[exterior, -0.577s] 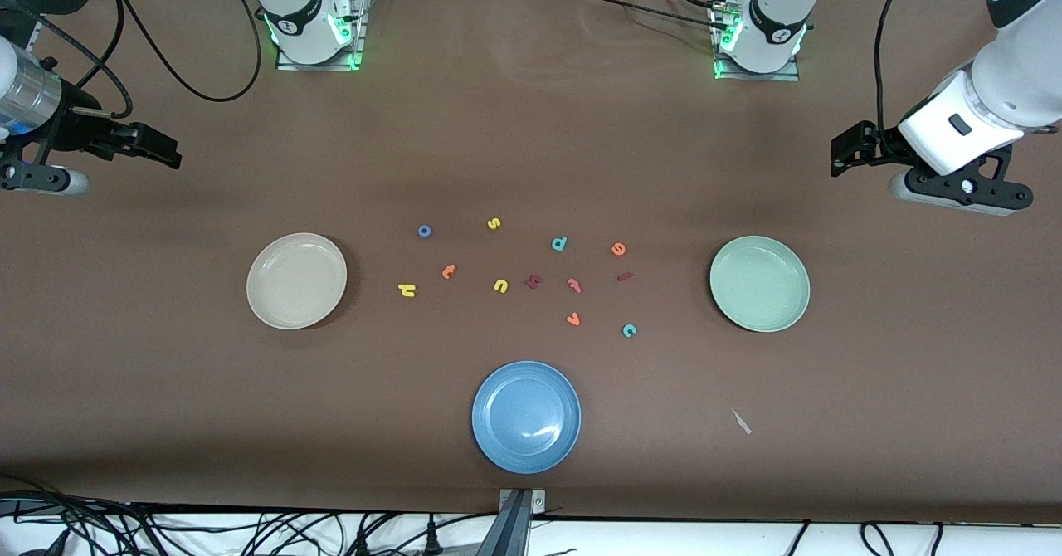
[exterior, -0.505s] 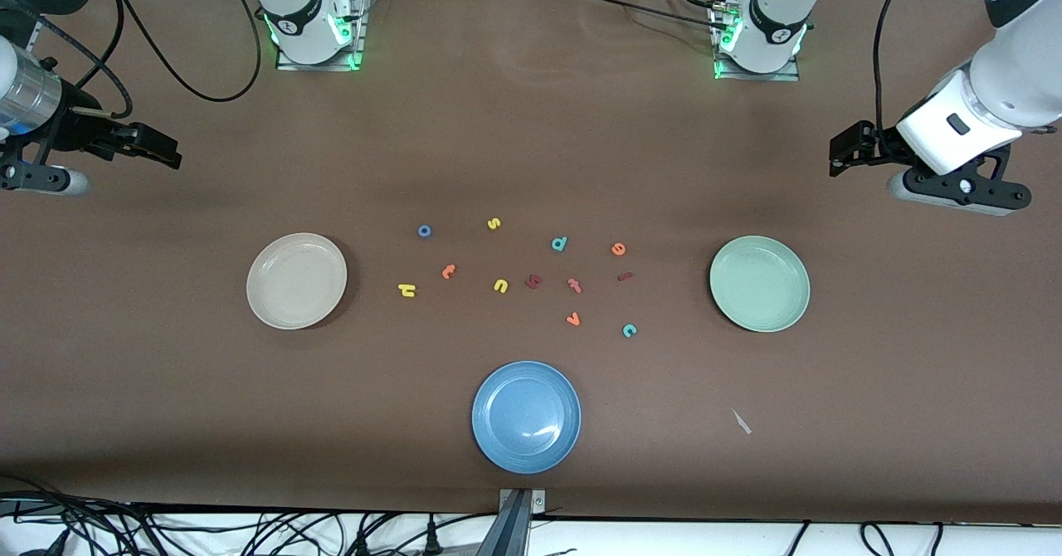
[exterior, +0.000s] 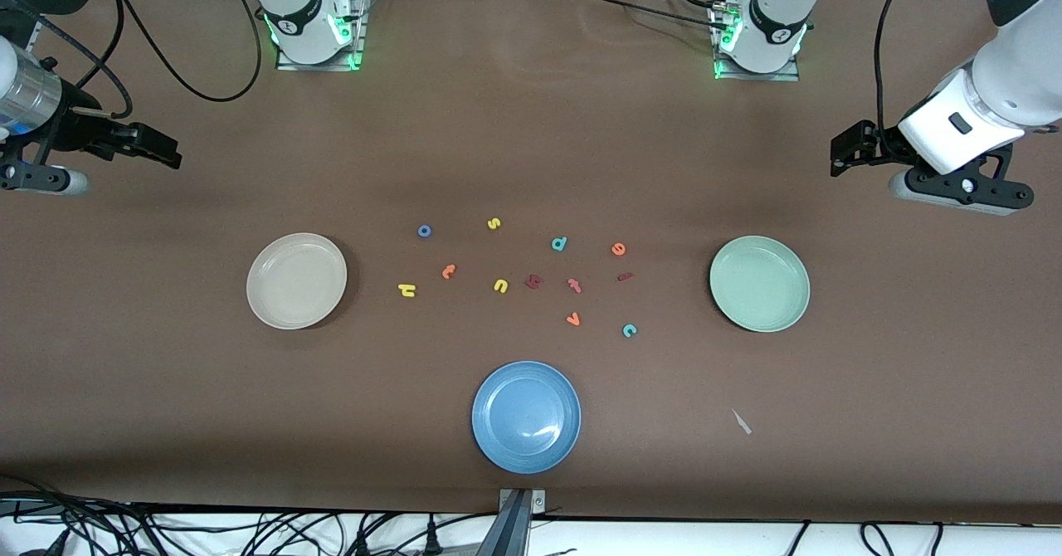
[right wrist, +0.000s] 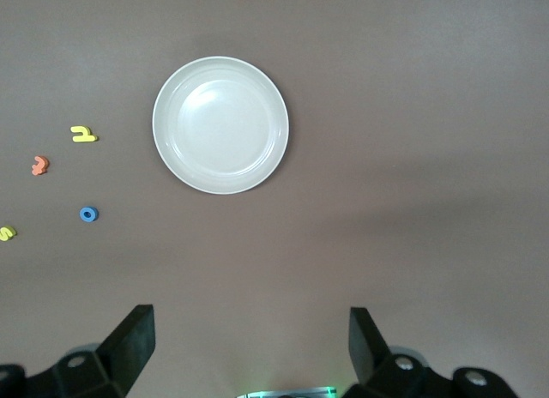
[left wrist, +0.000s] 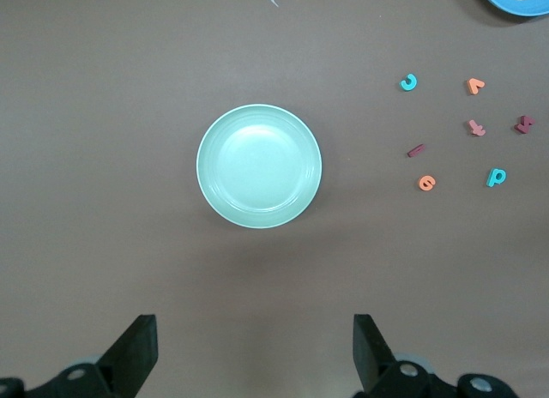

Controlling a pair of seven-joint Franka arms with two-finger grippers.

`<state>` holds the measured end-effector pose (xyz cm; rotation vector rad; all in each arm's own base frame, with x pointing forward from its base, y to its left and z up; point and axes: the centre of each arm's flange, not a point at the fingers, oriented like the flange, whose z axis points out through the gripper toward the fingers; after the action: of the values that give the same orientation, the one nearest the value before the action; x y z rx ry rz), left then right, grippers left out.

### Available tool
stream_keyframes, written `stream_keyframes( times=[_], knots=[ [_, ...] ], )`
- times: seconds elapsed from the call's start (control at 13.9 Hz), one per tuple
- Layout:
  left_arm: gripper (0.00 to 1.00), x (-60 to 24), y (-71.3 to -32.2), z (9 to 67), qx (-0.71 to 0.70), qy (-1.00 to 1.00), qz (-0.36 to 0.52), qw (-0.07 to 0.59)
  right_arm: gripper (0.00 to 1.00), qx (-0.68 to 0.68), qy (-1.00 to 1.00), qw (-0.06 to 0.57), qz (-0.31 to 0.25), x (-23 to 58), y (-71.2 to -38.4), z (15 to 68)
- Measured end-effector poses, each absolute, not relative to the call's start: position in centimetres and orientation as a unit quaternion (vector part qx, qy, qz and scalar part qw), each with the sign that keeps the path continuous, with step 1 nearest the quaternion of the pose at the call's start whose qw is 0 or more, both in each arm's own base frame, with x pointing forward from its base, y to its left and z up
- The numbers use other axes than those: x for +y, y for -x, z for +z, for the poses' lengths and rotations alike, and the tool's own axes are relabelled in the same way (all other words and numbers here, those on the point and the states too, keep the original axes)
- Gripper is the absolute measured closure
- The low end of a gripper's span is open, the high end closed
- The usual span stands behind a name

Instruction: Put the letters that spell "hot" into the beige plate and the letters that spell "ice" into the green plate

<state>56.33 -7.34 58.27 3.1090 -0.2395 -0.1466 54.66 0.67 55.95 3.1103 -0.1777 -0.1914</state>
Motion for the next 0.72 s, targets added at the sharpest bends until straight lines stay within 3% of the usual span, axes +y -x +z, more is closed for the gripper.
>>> stream_keyframes(
  times=[0.72],
  knots=[
    [0.00, -7.39, -56.13, 58.19, -0.077, -0.995, -0.055, 0.010, 0.00, -0.057, -0.996, 0.010, -0.061, 0.67, -54.67, 55.95]
  ],
)
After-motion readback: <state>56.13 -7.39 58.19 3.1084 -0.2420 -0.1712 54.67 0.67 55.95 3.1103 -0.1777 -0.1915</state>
